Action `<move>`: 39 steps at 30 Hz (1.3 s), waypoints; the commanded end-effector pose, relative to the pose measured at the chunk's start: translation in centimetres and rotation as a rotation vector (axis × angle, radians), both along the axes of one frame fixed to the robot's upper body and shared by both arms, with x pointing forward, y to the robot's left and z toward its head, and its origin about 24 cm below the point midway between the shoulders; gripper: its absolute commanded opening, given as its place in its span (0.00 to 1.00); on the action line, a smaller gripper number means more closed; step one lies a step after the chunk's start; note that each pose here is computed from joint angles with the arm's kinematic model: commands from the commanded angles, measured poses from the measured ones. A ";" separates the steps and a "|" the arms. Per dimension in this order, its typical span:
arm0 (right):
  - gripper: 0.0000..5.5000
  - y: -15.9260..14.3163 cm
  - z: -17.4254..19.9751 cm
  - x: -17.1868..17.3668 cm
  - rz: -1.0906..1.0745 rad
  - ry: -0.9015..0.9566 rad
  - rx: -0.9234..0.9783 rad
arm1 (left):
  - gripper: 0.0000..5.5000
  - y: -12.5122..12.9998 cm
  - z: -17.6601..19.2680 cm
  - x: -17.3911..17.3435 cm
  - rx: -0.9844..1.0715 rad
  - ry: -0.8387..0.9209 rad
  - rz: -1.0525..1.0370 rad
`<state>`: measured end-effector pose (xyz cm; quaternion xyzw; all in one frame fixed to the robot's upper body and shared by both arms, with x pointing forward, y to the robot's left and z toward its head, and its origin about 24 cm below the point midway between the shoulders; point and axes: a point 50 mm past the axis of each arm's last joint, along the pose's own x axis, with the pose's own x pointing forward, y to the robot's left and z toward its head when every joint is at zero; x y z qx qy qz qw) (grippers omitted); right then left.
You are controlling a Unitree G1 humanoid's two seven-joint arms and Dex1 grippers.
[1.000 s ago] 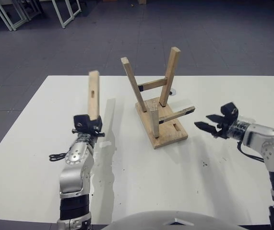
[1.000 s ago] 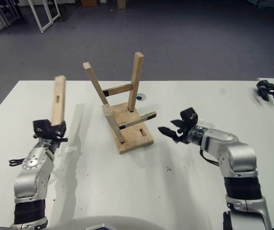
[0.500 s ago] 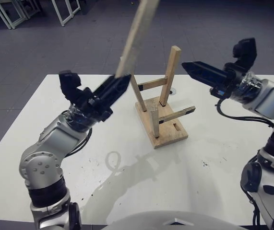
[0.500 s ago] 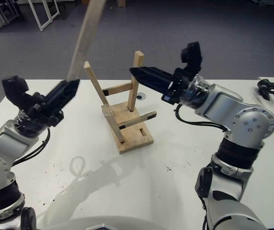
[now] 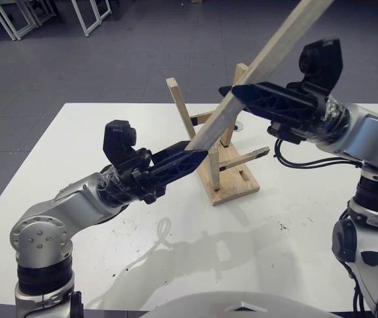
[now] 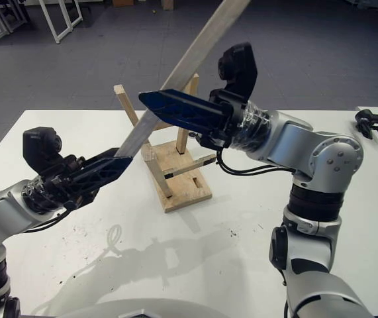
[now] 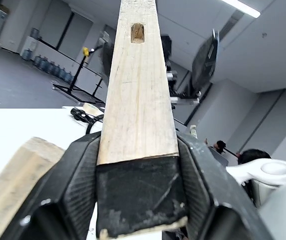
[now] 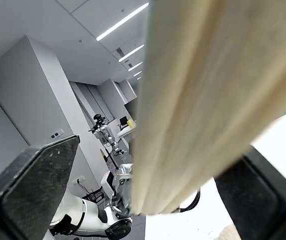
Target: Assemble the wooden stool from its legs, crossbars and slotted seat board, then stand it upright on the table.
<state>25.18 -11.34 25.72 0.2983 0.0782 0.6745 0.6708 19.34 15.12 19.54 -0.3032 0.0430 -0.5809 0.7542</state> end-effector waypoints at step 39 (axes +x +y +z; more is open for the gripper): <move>0.37 -11.0 -10.3 5.5 -0.634 -0.151 -0.728 | 0.53 4.1 -13.1 7.5 0.950 -0.047 0.869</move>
